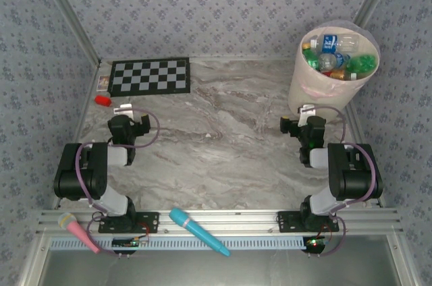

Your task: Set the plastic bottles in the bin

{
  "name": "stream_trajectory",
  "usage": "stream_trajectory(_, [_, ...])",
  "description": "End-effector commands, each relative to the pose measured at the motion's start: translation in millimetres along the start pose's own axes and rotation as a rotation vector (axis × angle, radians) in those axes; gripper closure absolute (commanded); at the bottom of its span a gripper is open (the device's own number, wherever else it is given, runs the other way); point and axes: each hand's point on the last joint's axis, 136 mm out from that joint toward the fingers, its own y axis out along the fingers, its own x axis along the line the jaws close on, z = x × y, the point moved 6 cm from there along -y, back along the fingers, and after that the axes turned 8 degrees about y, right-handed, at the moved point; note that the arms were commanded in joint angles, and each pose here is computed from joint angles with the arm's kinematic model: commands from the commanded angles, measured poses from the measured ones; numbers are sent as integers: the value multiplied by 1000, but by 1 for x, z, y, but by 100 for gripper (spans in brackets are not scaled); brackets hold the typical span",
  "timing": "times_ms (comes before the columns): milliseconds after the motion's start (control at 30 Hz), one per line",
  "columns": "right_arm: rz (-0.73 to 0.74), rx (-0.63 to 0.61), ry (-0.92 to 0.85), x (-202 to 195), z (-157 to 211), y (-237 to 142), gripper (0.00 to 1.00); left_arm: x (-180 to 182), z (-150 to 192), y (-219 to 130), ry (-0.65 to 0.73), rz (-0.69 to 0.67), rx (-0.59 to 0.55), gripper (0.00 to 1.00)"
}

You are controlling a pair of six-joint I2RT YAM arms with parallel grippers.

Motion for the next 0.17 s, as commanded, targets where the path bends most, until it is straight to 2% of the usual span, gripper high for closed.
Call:
stream_trajectory(0, [10, -23, 12, -1, -8, 4, 1, -7, -12, 0, 16, 64, -48, 0])
stream_trajectory(133, [4, -21, 18, -1, -8, 4, 1, -9, -12, 0, 21, 86, -50, 0])
